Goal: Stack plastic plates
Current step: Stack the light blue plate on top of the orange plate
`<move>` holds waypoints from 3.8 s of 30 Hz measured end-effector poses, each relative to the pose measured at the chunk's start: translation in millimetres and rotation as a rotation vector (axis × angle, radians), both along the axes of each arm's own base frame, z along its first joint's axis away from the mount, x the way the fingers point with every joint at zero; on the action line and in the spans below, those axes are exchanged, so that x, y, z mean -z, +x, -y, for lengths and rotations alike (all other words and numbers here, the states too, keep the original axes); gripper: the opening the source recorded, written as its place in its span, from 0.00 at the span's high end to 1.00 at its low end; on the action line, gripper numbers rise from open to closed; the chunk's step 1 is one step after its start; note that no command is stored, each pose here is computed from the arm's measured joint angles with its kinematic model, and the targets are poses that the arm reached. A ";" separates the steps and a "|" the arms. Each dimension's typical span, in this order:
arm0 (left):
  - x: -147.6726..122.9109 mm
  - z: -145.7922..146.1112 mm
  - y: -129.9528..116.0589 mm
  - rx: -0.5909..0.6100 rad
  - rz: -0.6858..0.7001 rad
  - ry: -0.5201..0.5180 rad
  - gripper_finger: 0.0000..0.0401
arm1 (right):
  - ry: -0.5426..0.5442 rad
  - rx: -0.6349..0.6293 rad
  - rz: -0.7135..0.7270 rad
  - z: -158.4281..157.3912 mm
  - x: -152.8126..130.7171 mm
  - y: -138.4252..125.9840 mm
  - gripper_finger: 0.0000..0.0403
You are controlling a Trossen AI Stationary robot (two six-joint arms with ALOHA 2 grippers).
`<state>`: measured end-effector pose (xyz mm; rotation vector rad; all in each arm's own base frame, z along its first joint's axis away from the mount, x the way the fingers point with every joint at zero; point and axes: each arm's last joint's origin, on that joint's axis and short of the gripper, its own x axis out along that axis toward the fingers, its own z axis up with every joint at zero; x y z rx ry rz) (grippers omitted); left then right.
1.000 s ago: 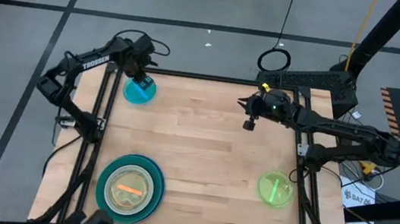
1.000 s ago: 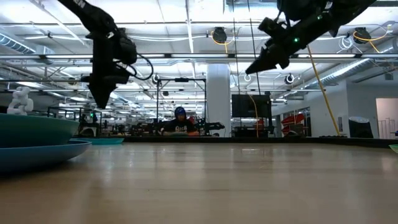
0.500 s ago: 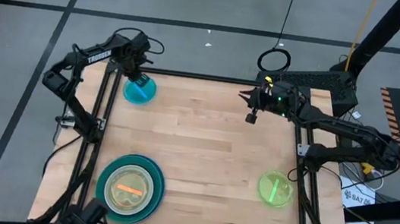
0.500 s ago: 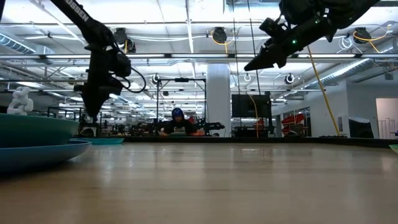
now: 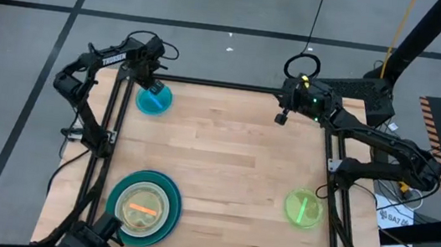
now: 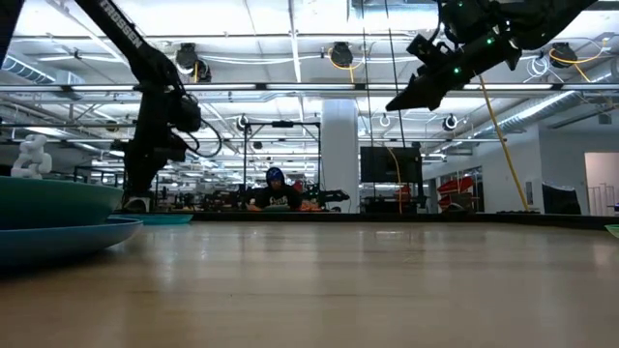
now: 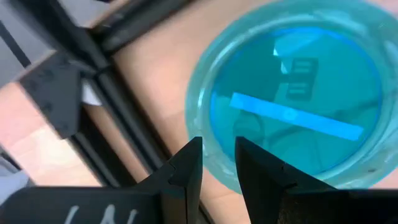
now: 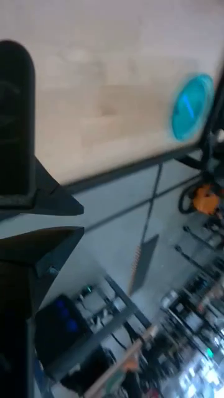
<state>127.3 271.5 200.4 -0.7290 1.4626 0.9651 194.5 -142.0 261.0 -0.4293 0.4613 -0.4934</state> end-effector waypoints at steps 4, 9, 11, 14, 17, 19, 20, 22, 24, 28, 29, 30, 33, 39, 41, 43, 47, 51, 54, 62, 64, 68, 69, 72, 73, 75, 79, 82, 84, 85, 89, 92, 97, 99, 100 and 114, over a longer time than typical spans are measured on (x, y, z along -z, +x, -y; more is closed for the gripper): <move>14.8 -4.7 1.8 0.005 -0.017 -0.045 0.75 | -0.013 -0.007 0.024 3.9 -2.5 -2.0 0.92; 19.9 -11.2 -1.8 -0.001 -0.019 -0.049 0.74 | 0.026 -0.027 0.038 6.1 -1.5 -4.2 0.92; 19.7 -13.8 -2.6 -0.001 -0.010 -0.032 0.73 | 0.044 -0.020 0.040 6.3 -0.8 -4.6 0.92; 19.4 -15.4 -4.1 -0.007 -0.007 -0.025 0.69 | 0.059 -0.016 0.042 6.1 -0.1 -4.7 0.92; 19.4 -16.0 -3.7 -0.033 -0.002 -0.014 0.65 | 0.063 -0.014 0.040 6.1 0.2 -4.8 0.92; 19.4 -16.7 -3.1 -0.051 -0.004 0.000 0.62 | 0.060 -0.015 0.039 6.1 0.1 -4.8 0.92; 19.3 -17.1 -3.0 -0.055 -0.002 0.004 0.61 | 0.057 -0.016 0.038 6.1 0.1 -4.8 0.92; 19.3 -18.1 -2.6 -0.065 0.001 0.017 0.61 | 0.053 -0.017 0.034 6.1 0.1 -4.8 0.92; 19.2 -19.2 -2.0 -0.075 0.004 0.032 0.60 | 0.045 -0.019 0.034 6.2 -0.2 -4.8 0.92; 19.1 -21.5 -3.1 -0.081 0.012 0.048 0.60 | 0.023 -0.025 0.034 6.4 -1.3 -4.5 0.92; 19.1 -22.5 -4.0 -0.086 0.016 0.052 0.60 | 0.020 -0.026 0.031 6.4 -1.3 -4.5 0.92; 19.1 -23.2 -4.6 -0.088 0.022 0.055 0.60 | 0.017 -0.027 0.029 6.4 -1.3 -4.5 0.92; 19.1 -24.3 -6.2 -0.098 0.030 0.056 0.60 | 0.007 -0.030 0.023 6.4 -1.3 -4.5 0.92; 28.2 -26.8 -5.6 -0.122 0.031 0.025 0.60 | -0.002 -0.032 0.025 6.6 -2.0 -4.3 0.92; 33.7 -27.7 -5.3 -0.119 0.022 0.006 0.60 | -0.002 -0.032 0.025 6.5 -1.9 -4.3 0.92; 37.7 -28.6 -4.9 -0.120 0.017 -0.004 0.60 | -0.005 -0.033 0.023 6.5 -1.9 -4.3 0.92; 39.1 -31.6 -4.2 -0.121 0.010 0.026 0.60 | -0.005 -0.033 0.023 6.5 -1.9 -4.3 0.92; 39.1 -32.3 -4.3 -0.122 0.013 0.032 0.60 | -0.005 -0.033 0.023 6.5 -1.9 -4.3 0.92; 39.1 -32.4 -4.6 -0.122 0.013 0.031 0.60 | -0.005 -0.033 0.023 6.5 -1.9 -4.3 0.92; 39.0 -35.2 -7.5 -0.129 0.020 0.046 0.60 | -0.005 -0.033 0.022 6.5 -1.9 -4.4 0.92; 39.0 -35.3 -7.7 -0.131 0.020 0.046 0.60 | -0.005 -0.033 0.022 6.5 -1.9 -4.4 0.92; 40.0 -35.2 -6.7 -0.136 0.027 0.041 0.60 | -0.006 -0.034 0.022 6.5 -1.9 -4.4 0.92; 42.0 -35.4 -6.8 -0.142 0.024 0.034 0.60 | -0.008 -0.034 0.021 6.5 -1.9 -4.4 0.92; 52.6 -36.2 -6.8 -0.152 0.006 -0.003 0.60 | -0.008 -0.034 0.020 6.5 -1.9 -4.4 0.92; 55.6 -36.6 -6.6 -0.150 0.001 -0.012 0.60 | -0.008 -0.034 0.020 6.6 -1.9 -4.3 0.92; 57.9 -37.4 -5.5 -0.145 -0.003 -0.018 0.60 | -0.011 -0.035 0.018 6.6 -1.9 -4.4 0.92; 58.6 -36.3 -3.0 -0.150 0.001 -0.023 0.60 | -0.014 -0.036 0.016 6.5 -1.8 -4.4 0.92; 58.1 -32.9 3.4 -0.143 0.031 -0.048 0.60 | -0.016 -0.031 0.014 7.7 -1.8 -5.3 0.92; 56.8 -31.2 11.8 -0.125 0.043 -0.049 0.60 | -0.014 -0.023 0.015 9.1 -1.7 -6.4 0.92; 56.1 -30.5 15.7 -0.114 0.050 -0.051 0.60 | -0.013 -0.018 0.016 9.8 -1.8 -7.0 0.92; 53.8 -25.8 32.2 -0.084 0.108 -0.071 0.60 | -0.004 -0.005 0.017 11.8 -1.4 -8.8 0.92; 53.8 -18.4 45.0 -0.040 0.146 -0.101 0.60 | 0.004 0.001 0.019 12.4 -1.1 -9.3 0.92; 53.7 -11.2 56.6 0.035 0.171 -0.124 0.60 | 0.006 0.001 0.021 12.4 -1.2 -9.3 0.92; 53.5 -11.2 56.8 0.041 0.178 -0.128 0.60 | 0.006 0.001 0.020 12.3 -1.2 -9.3 0.92; 53.4 -11.2 56.8 0.046 0.178 -0.128 0.60 | 0.006 0.001 0.020 12.3 -1.2 -9.3 0.92; 52.7 -14.8 50.2 0.055 0.177 -0.130 0.80 | 0.005 0.001 0.020 12.4 -1.1 -9.3 0.92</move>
